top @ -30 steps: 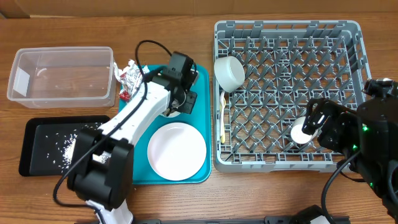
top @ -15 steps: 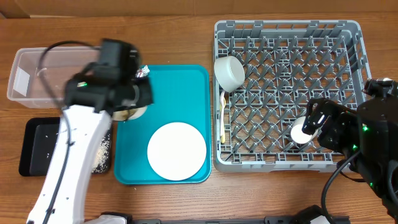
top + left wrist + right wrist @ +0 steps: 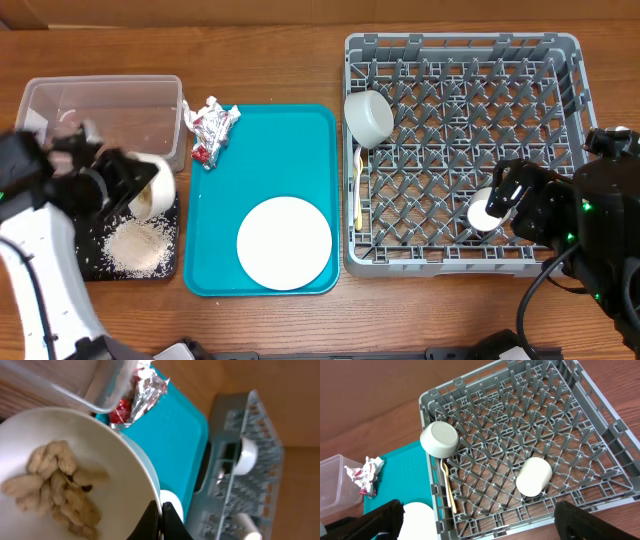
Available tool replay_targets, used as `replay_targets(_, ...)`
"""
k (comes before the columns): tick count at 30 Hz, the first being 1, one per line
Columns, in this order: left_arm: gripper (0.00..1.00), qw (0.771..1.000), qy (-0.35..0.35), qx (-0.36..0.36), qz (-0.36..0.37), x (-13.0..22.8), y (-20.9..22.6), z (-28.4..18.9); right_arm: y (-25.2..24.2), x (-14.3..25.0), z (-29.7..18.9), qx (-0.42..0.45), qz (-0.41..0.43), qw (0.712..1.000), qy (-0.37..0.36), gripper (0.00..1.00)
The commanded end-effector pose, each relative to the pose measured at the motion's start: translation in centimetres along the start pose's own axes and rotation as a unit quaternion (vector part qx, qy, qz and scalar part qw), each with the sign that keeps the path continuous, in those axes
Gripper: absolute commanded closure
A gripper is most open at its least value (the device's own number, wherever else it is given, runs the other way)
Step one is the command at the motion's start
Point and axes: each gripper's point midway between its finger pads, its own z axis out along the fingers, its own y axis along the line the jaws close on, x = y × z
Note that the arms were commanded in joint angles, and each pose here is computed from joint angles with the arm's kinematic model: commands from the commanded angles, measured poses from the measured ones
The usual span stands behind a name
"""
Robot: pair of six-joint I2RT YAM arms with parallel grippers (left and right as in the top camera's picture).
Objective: Sort waste into correct bins and load items into the dishwasher rack
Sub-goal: 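Tip the peanut bowl over the black tray with the left gripper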
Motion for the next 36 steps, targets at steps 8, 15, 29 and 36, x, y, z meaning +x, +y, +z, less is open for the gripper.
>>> replay_targets(8,0.96,0.972,-0.110,0.199,0.064,0.7,2.2,-3.7,0.0,-0.3,-0.3,-0.005,0.003,1.000,-0.009,0.00)
replay_targets(15,0.96,0.930,-0.233,0.279,0.051,2.0,5.2,-6.4,0.0,-0.3,-0.3,-0.005,0.003,1.000,-0.009,0.00)
replay_targets(29,0.96,0.927,-0.248,0.280,0.020,2.0,6.8,-6.6,0.1,-0.4,-0.3,-0.006,0.003,1.000,-0.011,0.00)
replay_targets(36,0.96,0.930,-0.240,0.278,0.019,2.1,6.7,-6.2,0.2,-0.6,-0.3,-0.009,0.005,1.000,-0.014,0.00)
